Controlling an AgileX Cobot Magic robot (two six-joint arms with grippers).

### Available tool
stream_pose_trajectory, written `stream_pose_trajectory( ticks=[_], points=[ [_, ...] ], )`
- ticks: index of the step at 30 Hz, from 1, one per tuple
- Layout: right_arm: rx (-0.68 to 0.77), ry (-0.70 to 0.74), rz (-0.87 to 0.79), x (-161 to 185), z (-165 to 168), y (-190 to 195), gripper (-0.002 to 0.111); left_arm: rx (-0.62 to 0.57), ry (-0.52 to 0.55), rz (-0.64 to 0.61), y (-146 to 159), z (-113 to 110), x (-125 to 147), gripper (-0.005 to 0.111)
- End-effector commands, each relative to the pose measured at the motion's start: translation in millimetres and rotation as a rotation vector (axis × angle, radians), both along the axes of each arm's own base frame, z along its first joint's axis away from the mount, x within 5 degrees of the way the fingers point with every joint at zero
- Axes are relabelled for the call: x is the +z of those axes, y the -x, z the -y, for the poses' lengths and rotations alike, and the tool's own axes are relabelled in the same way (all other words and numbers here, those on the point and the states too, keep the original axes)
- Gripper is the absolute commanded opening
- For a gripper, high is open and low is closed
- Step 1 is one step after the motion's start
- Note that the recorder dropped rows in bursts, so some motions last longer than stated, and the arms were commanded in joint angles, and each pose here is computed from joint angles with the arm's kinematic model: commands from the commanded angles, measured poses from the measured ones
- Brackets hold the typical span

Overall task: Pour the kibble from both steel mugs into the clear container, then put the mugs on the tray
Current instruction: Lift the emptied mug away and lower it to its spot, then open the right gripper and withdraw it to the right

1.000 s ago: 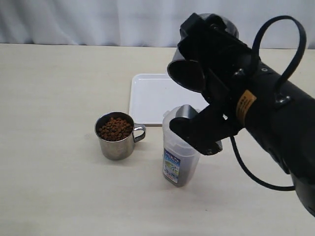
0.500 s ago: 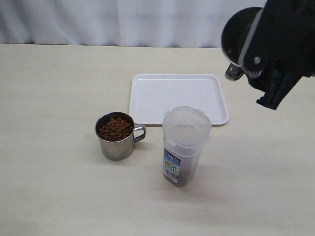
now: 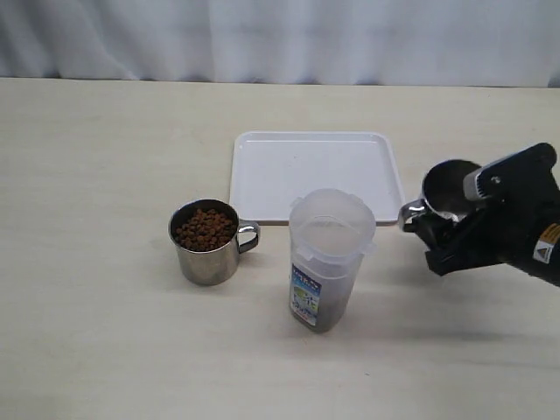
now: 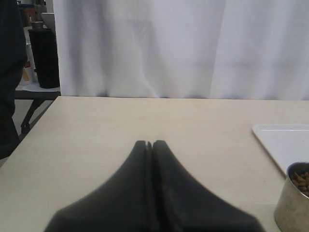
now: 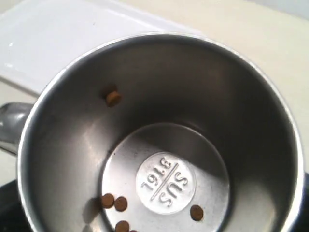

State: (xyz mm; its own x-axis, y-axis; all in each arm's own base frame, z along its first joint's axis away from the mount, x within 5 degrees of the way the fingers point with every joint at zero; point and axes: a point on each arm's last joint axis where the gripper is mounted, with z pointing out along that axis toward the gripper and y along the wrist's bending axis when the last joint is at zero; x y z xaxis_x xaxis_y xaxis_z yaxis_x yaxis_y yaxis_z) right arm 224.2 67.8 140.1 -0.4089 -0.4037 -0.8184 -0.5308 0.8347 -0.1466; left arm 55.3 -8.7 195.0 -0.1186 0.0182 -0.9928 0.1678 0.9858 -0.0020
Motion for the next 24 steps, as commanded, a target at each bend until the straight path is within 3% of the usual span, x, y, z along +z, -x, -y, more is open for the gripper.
stream_pose_trajectory(
  ticks=[1, 6, 13, 17, 18, 21, 24],
  points=[
    [0.064, -0.058, -0.028, -25, -8, -4, 0.004, -0.009, 0.003, 0.012, 0, 1, 0, 0.000],
    [0.081, -0.045, -0.121, -57, -10, -6, 0.004, -0.009, 0.003, 0.012, 0, 1, 0, 0.000],
    [0.064, -0.049, -0.133, -61, -9, -7, 0.009, -0.009, 0.003, 0.012, 0, 1, 0, 0.000],
    [0.046, -0.057, -0.137, -61, -9, -8, 0.039, -0.009, 0.003, 0.012, 0, 1, 0, 0.000],
    [0.036, -0.059, -0.133, -60, -8, -8, 0.054, -0.009, 0.003, 0.012, 0, 1, 0, 0.000],
    [-0.011, -0.095, -0.148, -52, -7, -8, 0.084, -0.008, 0.000, 0.012, 0, 1, 0, 0.000],
    [-0.033, -0.121, -0.126, -37, -4, 1, 0.086, -0.008, 0.000, 0.012, 0, 1, 0, 0.000]
  ],
)
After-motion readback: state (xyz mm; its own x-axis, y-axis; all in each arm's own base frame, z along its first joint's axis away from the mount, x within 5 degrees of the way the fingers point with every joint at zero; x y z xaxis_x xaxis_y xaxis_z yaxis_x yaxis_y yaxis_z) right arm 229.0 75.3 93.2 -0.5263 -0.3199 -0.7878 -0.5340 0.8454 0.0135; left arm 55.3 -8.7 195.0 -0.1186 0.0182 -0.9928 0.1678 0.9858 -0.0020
